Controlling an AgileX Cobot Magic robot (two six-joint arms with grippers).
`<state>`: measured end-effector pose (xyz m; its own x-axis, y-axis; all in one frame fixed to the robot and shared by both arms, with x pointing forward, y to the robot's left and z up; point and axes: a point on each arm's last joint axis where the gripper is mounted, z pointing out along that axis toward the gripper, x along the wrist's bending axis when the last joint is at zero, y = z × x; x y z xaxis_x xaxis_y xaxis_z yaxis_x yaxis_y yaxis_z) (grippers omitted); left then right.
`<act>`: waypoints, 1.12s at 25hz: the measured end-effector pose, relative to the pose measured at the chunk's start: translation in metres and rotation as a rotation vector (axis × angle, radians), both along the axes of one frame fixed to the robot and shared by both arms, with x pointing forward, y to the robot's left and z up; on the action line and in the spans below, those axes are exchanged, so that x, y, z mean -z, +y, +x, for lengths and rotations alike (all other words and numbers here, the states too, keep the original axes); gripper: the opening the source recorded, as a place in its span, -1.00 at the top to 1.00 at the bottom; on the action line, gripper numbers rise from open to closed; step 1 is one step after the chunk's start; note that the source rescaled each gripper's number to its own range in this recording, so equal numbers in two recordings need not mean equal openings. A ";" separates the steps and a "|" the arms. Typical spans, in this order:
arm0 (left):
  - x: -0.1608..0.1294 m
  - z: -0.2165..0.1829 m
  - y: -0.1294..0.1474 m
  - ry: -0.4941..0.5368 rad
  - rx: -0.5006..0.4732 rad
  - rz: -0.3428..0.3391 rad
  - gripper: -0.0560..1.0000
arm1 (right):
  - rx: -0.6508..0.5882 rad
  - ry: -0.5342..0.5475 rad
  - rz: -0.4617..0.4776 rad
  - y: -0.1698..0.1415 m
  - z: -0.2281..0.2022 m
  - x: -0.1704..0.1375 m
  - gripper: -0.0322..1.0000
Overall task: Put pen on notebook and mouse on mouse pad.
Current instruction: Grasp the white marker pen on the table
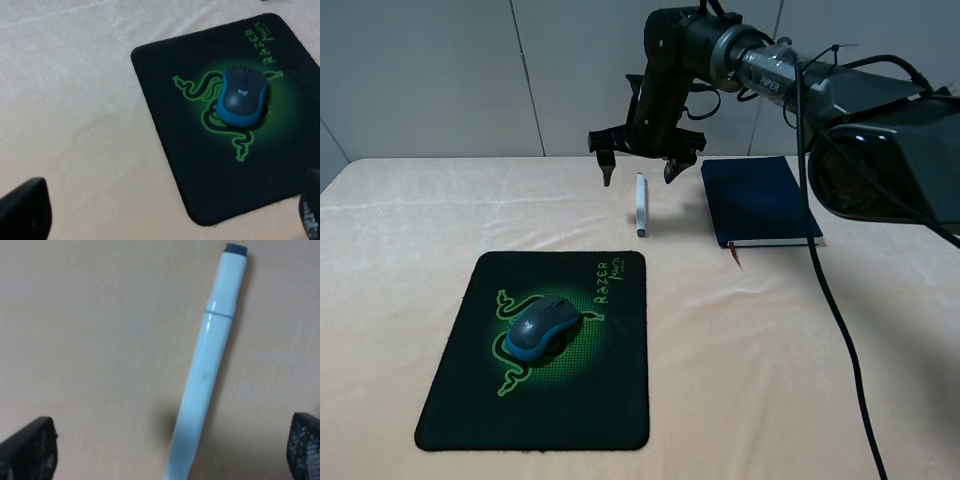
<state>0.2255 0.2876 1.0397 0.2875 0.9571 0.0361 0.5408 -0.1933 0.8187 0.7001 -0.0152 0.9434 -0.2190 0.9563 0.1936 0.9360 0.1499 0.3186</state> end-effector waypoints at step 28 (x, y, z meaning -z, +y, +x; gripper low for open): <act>0.000 0.000 0.000 0.000 0.000 0.000 -1.00 | 0.004 -0.042 -0.113 -0.005 0.012 0.046 -1.00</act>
